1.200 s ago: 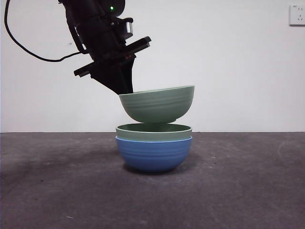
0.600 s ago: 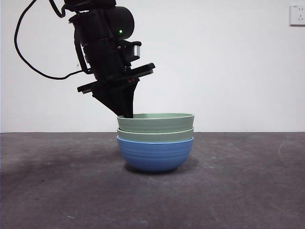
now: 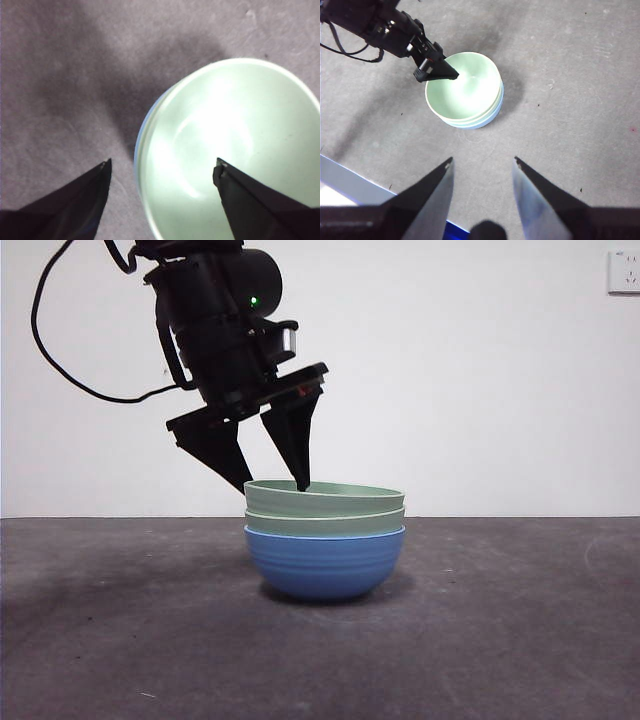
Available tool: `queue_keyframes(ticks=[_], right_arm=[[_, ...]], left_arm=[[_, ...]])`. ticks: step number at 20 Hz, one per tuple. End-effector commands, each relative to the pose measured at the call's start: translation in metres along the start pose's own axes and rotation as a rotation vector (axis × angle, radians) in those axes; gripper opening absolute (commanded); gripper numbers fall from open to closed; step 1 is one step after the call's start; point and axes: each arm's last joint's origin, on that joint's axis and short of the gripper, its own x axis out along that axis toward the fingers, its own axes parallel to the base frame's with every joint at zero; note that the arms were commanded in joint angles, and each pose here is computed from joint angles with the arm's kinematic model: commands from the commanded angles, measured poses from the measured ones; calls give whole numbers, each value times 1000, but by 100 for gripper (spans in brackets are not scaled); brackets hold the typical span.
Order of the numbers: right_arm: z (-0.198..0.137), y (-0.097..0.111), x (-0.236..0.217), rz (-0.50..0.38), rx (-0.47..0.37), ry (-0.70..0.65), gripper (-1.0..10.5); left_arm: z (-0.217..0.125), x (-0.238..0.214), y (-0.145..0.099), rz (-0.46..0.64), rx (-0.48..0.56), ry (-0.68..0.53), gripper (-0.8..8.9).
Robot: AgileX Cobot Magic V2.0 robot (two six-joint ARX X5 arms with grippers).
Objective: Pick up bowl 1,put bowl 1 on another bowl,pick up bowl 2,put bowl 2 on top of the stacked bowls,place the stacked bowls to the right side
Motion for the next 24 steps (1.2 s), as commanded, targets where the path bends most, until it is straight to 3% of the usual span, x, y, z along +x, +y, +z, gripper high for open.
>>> queue_keyframes(ticks=[1, 14, 17, 18, 24], right_arm=[[-1, 0, 2, -2, 9, 2, 195], [1, -1, 7, -8, 11, 28, 211], [9, -1, 27, -13, 14, 56, 457], [13, -1, 36, -15, 15, 70, 486], [33, -5, 119, -33, 28, 182, 486]], left_arm=[[1, -6, -3, -6, 18, -15, 347], [-4, -38, -5, 3, 18, -38, 348], [-9, -71, -7, 7, 21, -84, 347], [-11, -85, -8, 8, 23, -108, 347], [-46, -186, -25, 1, 60, -305, 347]])
